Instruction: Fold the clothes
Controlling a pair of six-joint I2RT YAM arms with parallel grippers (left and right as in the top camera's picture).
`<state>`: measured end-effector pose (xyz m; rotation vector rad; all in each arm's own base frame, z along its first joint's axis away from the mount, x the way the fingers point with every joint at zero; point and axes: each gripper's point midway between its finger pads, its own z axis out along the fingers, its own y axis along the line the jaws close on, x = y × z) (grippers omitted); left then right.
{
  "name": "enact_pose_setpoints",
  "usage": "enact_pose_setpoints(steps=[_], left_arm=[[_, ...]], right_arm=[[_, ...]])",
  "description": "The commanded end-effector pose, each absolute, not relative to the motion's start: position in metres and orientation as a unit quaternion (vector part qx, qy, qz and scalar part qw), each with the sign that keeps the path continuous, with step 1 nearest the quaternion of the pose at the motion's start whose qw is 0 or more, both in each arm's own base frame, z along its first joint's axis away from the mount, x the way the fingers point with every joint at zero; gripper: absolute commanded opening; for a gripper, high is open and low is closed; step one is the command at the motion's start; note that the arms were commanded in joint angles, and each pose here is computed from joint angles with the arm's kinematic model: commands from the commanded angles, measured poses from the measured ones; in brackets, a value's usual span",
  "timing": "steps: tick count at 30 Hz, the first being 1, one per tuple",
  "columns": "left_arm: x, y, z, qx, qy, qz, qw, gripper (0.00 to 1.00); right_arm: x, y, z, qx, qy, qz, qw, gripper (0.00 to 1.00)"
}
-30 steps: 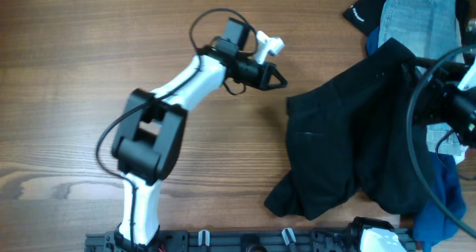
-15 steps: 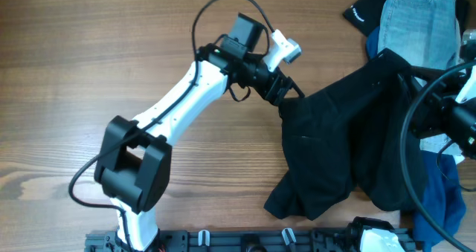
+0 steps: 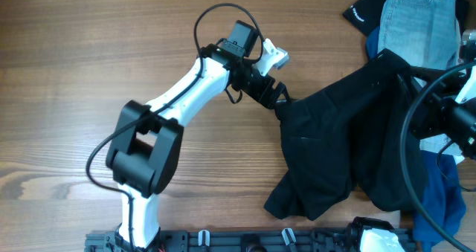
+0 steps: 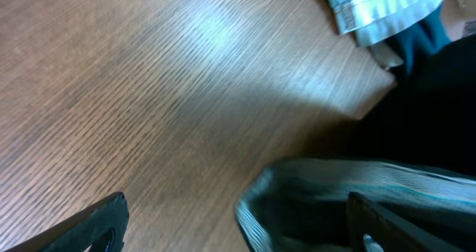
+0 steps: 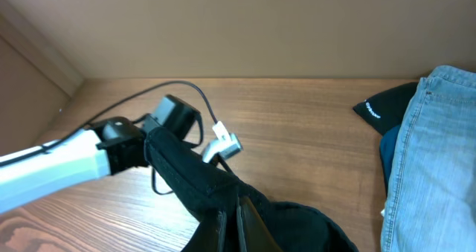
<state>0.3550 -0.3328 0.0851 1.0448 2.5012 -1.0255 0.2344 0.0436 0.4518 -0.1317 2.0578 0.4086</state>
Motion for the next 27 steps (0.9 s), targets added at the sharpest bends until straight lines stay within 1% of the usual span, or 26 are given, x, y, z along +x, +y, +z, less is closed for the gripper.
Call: enact_pose_setpoints(steps=[1, 2, 3, 4, 5, 7, 9, 10, 12, 13, 14, 17, 18, 20, 22, 23, 26, 27], left_arm=[[0.343, -0.348, 0.068, 0.377, 0.843, -0.370, 0.100, 0.91], [0.339, -0.352, 0.070, 0.380, 0.839, -0.377, 0.097, 0.88], [0.335, -0.356, 0.070, 0.385, 0.836, -0.380, 0.095, 0.69], [0.333, -0.357, 0.070, 0.387, 0.835, -0.380, 0.094, 0.45], [0.332, -0.358, 0.070, 0.388, 0.835, -0.380, 0.093, 0.04], [0.337, -0.355, 0.074, 0.369, 0.842, -0.382, 0.093, 0.04], [0.360, -0.340, 0.094, 0.327, 0.855, -0.386, 0.113, 0.04], [0.382, -0.321, 0.122, 0.293, 0.862, -0.389, 0.141, 0.04], [0.405, -0.292, 0.160, 0.256, 0.865, -0.390, 0.183, 0.04], [0.419, -0.264, 0.196, 0.231, 0.864, -0.387, 0.225, 0.04], [0.425, -0.240, 0.227, 0.219, 0.858, -0.382, 0.264, 0.04], [0.425, -0.187, 0.297, 0.192, 0.844, -0.352, 0.356, 0.04], [0.419, -0.163, 0.328, 0.178, 0.839, -0.324, 0.399, 0.04], [0.403, -0.135, 0.370, 0.160, 0.826, -0.284, 0.459, 0.04], [0.367, -0.099, 0.435, 0.113, 0.798, -0.231, 0.545, 0.04], [0.344, -0.089, 0.466, 0.106, 0.776, -0.213, 0.585, 0.04], [0.289, -0.069, 0.522, 0.088, 0.725, -0.171, 0.661, 0.04], [0.255, -0.052, 0.545, 0.062, 0.701, -0.134, 0.697, 0.04]], right_arm=[[0.228, 0.048, 0.460, -0.072, 0.840, 0.170, 0.510, 0.04], [0.229, 0.046, 0.459, -0.070, 0.841, 0.167, 0.510, 0.04], [0.229, 0.046, 0.459, -0.069, 0.841, 0.166, 0.510, 0.04], [0.229, 0.046, 0.459, -0.069, 0.841, 0.166, 0.510, 0.05], [0.229, 0.045, 0.459, -0.067, 0.842, 0.163, 0.511, 0.04], [0.230, 0.043, 0.458, -0.065, 0.843, 0.158, 0.511, 0.04], [0.233, 0.036, 0.456, -0.052, 0.847, 0.140, 0.510, 0.04], [0.236, 0.031, 0.455, -0.045, 0.849, 0.129, 0.510, 0.04], [0.242, 0.027, 0.454, -0.041, 0.850, 0.122, 0.510, 0.04], [0.249, 0.025, 0.454, -0.040, 0.850, 0.120, 0.511, 0.04], [0.254, 0.024, 0.454, -0.039, 0.851, 0.118, 0.511, 0.04], [0.272, 0.021, 0.451, -0.039, 0.853, 0.119, 0.508, 0.05], [0.279, 0.020, 0.451, -0.039, 0.851, 0.119, 0.509, 0.04], [0.287, 0.019, 0.458, -0.042, 0.843, 0.116, 0.523, 0.04], [0.281, 0.019, 0.469, -0.045, 0.832, 0.113, 0.541, 0.04], [0.271, 0.021, 0.479, -0.049, 0.823, 0.110, 0.555, 0.04], [0.240, 0.026, 0.503, -0.058, 0.798, 0.101, 0.591, 0.04], [0.222, 0.029, 0.513, -0.061, 0.787, 0.097, 0.606, 0.04]])
